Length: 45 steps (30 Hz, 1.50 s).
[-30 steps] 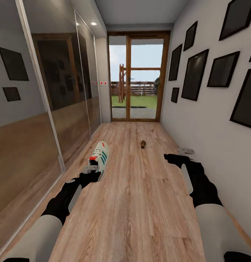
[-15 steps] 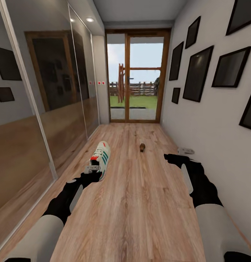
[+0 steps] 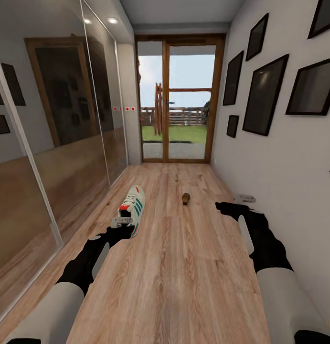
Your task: Pick up the two gym shoes and the two sandals from the corridor floor and place them onto the hallstand (shoe rack) in the corridor, making sure they are on the rack and not on the floor. Arrange them so the two gym shoes are next to each other and the two sandals are next to each other.
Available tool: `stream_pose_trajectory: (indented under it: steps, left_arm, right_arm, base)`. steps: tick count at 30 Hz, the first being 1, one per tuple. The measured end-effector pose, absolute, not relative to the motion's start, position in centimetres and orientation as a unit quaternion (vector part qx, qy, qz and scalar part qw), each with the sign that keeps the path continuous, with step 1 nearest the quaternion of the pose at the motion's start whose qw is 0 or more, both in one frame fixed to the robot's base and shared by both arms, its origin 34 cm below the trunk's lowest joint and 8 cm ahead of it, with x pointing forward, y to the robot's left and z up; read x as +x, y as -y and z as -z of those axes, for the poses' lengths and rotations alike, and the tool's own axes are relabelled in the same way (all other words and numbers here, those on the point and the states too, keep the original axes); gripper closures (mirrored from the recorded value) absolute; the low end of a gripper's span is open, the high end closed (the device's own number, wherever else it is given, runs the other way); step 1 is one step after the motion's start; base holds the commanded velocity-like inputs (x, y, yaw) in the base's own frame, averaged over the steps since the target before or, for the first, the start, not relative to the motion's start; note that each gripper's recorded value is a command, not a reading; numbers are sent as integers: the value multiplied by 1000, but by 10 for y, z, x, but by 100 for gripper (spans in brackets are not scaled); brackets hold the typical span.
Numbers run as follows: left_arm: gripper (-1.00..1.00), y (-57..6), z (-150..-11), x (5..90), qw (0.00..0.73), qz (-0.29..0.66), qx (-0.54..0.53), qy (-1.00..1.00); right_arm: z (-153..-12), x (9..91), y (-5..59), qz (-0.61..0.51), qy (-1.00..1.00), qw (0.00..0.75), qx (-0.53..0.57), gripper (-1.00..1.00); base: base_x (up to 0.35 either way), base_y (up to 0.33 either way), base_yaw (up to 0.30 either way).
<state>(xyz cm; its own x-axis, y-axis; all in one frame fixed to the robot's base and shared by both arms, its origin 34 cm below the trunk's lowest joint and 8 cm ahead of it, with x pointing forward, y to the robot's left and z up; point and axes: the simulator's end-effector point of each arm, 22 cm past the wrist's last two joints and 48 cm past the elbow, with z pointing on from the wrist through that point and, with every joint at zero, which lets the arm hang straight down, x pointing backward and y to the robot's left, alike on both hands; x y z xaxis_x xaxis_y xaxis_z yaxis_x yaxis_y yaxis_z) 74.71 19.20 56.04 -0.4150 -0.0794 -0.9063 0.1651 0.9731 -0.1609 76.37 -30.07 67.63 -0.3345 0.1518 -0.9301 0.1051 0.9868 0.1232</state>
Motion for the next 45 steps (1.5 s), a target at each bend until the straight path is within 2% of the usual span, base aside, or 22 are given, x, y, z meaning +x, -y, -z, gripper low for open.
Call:
stream_pose_trajectory:
  steps: [45]
  left_arm:
    - [100, -192, -560, 747, 540, 113, 26, -834]
  right_arm:
    - [-676, 764, 300, -21, -817, 572, 78, -100]
  base:
    - [346, 20, 0]
